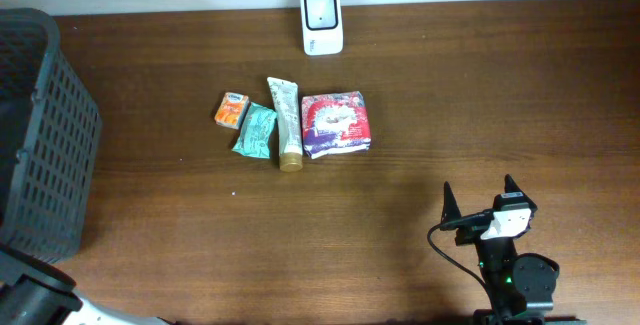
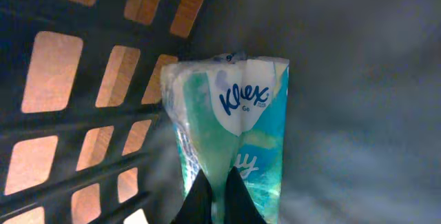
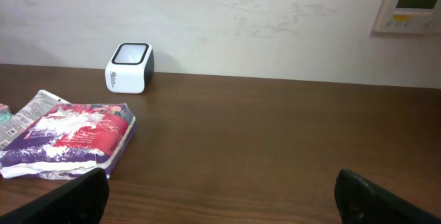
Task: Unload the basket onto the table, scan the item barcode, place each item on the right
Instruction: 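Reach the left gripper into the basket and grasp a teal Kleenex packet, then place the teal Kleenex packet on the table near the others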
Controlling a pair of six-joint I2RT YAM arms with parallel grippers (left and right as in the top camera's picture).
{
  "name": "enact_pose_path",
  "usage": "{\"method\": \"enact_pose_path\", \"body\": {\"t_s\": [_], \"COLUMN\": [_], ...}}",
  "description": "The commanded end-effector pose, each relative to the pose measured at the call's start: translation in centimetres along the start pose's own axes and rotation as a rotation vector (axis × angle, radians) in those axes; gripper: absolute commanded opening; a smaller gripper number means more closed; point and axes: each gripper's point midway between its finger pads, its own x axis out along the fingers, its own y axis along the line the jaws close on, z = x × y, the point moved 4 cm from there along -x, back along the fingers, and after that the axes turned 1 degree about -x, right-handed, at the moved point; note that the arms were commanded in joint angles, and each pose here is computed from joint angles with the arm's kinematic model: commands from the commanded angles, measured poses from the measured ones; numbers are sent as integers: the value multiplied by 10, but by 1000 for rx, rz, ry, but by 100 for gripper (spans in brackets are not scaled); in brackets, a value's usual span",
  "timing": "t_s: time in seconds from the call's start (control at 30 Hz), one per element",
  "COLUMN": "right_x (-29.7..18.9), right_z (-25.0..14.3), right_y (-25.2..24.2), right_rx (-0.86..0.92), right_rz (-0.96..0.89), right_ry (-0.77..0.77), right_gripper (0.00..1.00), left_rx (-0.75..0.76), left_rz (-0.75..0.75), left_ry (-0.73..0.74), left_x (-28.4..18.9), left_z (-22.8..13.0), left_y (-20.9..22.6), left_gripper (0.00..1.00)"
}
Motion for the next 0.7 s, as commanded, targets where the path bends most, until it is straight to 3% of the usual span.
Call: {"method": "enact_pose_path", "body": {"t_s": [0.0,0.03,0.07,0.13,0.2,0.3,0.47,0.5,0.6,0.63,0.67], "right_x": [0,0,0,0,0,0,0,0,0,0,0], "right_z": [-3,-3,-3,-3,-3,-3,-3,-3,-3,-3,-3], "right_y": [1,1,1,1,1,1,1,1,1,1,1], "right_rx": [8,8,8,8,8,8,8,8,8,8,8], "right_rz": [1,1,1,1,1,1,1,1,1,1,1], "right_ry": [5,5,5,5,5,5,5,5,5,5,5], "right_gripper": [99,99,99,99,99,99,99,99,99,99,99], "left_rx": [-152,-159,-243,-351,-417,-589,-300,-295,-486,-484,-326], "left_rz": [-125,-196,-306,-450,-711,-1068,-1454,-1438,-1041,-803,-664], "left_ry": [-202,-313,-530,-770,-1030,-1063,-922,-823,-522,-460,-473], "left_x": [-35,-56,-105,-172,-258,-318,-389,-392,-329,-305,-296], "left_z": [34,53,88,119,144,170,188,186,162,145,134], "left_y": [1,-1,3,9,11,-17,-177,-231,-282,-290,-303], "left_gripper": [0,0,0,0,0,0,0,0,0,0,0]}}
